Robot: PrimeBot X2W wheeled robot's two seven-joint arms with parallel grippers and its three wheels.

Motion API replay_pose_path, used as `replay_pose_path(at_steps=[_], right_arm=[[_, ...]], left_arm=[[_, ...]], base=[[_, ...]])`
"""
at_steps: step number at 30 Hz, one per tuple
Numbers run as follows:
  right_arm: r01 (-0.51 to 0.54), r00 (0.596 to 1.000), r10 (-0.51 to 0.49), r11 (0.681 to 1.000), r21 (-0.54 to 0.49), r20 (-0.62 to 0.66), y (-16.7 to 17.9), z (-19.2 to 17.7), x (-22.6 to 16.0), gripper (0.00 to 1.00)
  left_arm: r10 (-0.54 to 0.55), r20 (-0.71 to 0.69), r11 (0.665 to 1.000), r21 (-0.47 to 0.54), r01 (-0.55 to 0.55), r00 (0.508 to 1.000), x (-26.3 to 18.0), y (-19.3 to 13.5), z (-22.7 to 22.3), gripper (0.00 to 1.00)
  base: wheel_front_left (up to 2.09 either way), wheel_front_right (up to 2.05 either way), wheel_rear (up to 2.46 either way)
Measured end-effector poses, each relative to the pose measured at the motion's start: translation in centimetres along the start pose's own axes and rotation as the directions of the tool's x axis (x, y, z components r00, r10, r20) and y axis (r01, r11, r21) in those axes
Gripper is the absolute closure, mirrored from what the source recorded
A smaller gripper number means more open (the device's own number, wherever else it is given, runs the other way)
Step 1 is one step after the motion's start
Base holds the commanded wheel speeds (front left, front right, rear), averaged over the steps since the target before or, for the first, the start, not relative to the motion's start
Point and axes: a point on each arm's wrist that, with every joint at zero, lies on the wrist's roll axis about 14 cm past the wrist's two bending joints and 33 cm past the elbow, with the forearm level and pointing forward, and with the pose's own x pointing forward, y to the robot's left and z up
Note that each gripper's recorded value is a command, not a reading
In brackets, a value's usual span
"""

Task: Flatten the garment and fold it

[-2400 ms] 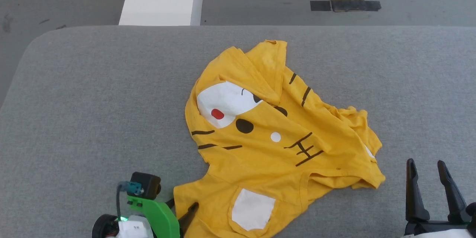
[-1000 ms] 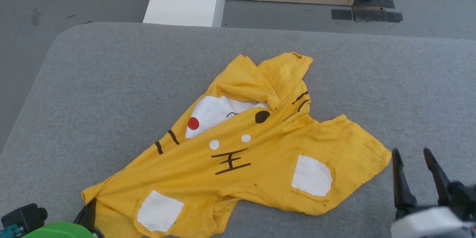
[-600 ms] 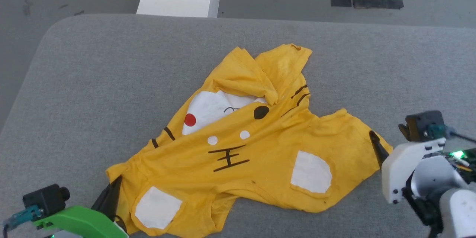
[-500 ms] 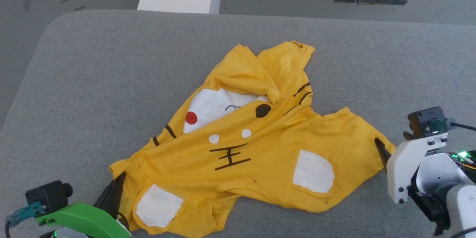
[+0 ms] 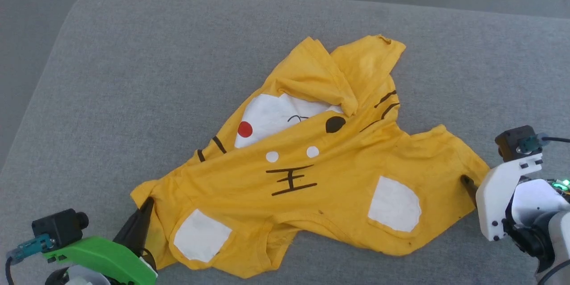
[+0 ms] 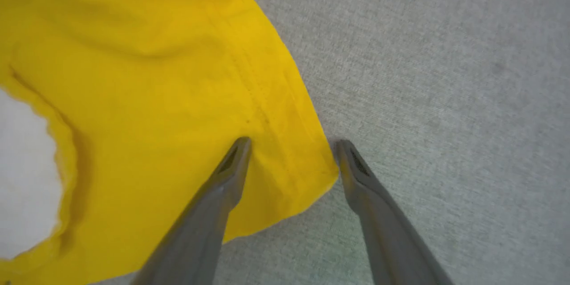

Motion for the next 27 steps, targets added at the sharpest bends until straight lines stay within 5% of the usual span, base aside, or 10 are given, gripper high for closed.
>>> replay_pose_path(at_steps=[1,2,4,5,11,16,23,27], right_arm=[[-0.008,1.0,0.008,1.0,0.005,-0.002,0.2,0.1,0.3,0.0],[-0.016,1.0,0.016,1.0,0.011,-0.006,0.4,0.1,0.6,0.13],[-0.031,0.999,0.032,0.999,0.023,-0.013,0.7,0.2,1.1,0.9],[-0.038,0.999,0.039,0.999,0.027,-0.019,0.8,0.3,1.3,1.0],[-0.063,0.998,0.064,0.996,0.07,-0.021,1.2,0.7,1.1,1.0],[-0.072,0.99,0.04,0.97,0.234,0.136,0.7,2.8,-0.6,1.0],[-0.198,0.882,-0.039,0.873,0.445,0.47,-0.8,8.3,-5.6,1.0],[-0.343,0.773,-0.048,0.807,0.481,0.632,-1.5,11.7,-8.6,1.0]], left_arm=[[0.004,-0.002,1.0,0.0,-0.004,1.0,0.1,0.1,0.0,1.0],[0.004,-0.004,1.0,-0.002,-0.004,1.0,0.2,0.2,0.0,1.0],[0.007,-0.007,1.0,-0.006,-0.007,1.0,0.4,0.3,-0.1,1.0],[0.011,-0.011,1.0,-0.007,-0.011,1.0,0.5,0.5,-0.2,1.0],[0.017,-0.008,1.0,-0.018,-0.018,1.0,0.9,0.8,0.0,1.0],[-0.008,0.043,0.998,-0.066,0.011,0.999,0.6,0.0,1.0,1.0],[-0.076,0.19,0.99,-0.102,0.097,0.979,0.0,-2.4,4.5,1.0],[-0.178,0.297,0.975,-0.074,0.209,0.938,0.2,-5.9,8.6,1.0]], base=[[0.0,0.0,0.0],[0.0,0.0,0.0],[0.0,0.0,0.0],[0.0,0.0,0.0],[0.0,0.0,0.0],[0.0,0.0,0.0],[0.0,0.0,0.0],[0.0,0.0,0.0]])
